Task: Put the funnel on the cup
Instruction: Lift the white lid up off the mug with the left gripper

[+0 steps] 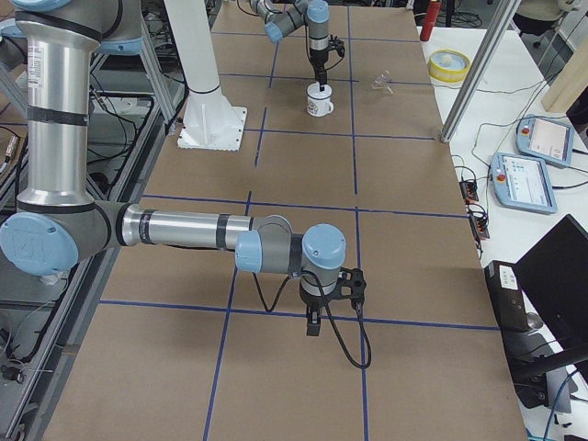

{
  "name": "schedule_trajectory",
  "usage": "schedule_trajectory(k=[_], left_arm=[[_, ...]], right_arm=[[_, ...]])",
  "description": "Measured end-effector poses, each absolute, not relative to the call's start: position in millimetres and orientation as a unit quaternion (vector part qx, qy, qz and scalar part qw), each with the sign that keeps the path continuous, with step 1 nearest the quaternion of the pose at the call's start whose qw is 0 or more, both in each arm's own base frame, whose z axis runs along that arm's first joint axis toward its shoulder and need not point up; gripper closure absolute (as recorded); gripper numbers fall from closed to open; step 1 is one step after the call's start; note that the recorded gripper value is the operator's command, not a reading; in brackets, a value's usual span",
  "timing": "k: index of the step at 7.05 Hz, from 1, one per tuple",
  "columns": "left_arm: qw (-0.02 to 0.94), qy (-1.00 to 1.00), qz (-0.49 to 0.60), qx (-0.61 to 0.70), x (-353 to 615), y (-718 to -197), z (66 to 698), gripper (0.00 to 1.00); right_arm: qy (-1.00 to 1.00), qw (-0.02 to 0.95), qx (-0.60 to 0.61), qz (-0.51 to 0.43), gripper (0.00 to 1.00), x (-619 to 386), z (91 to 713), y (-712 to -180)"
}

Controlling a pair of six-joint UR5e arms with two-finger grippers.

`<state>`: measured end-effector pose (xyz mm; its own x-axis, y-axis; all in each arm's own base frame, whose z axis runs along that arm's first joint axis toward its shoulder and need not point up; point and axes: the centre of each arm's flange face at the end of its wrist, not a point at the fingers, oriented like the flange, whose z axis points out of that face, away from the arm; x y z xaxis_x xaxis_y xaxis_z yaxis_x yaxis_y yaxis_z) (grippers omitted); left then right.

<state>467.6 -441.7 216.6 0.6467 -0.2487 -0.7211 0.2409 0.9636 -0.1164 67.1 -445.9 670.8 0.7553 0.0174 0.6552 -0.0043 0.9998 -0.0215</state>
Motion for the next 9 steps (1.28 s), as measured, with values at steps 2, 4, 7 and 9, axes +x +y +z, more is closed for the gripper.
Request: schedule_trajectory(k=[2,4,7,9], left_arm=[[0.907,0.400,-0.134,-0.005,465.8,-440.4,214.9,0.81],[0.906,0.403,-0.132,-0.005,465.1,-437.9,211.5,1.00],[0.905,0.406,-0.129,-0.004,464.9,-436.0,208.4,1.00],[0.908,0.402,-0.120,-0.001,464.1,-435.9,210.0,1.00]], right_arm=[[-0.350,0.937,-0.009,0.006,0.00,67.2,670.8,-445.9],[-0.350,0.937,-0.009,0.006,0.00,67.2,670.8,-446.0],[-0.350,0.937,-0.009,0.006,0.00,67.2,670.8,-445.9],[-0.350,0.937,-0.009,0.006,0.00,67.2,670.8,-446.0]])
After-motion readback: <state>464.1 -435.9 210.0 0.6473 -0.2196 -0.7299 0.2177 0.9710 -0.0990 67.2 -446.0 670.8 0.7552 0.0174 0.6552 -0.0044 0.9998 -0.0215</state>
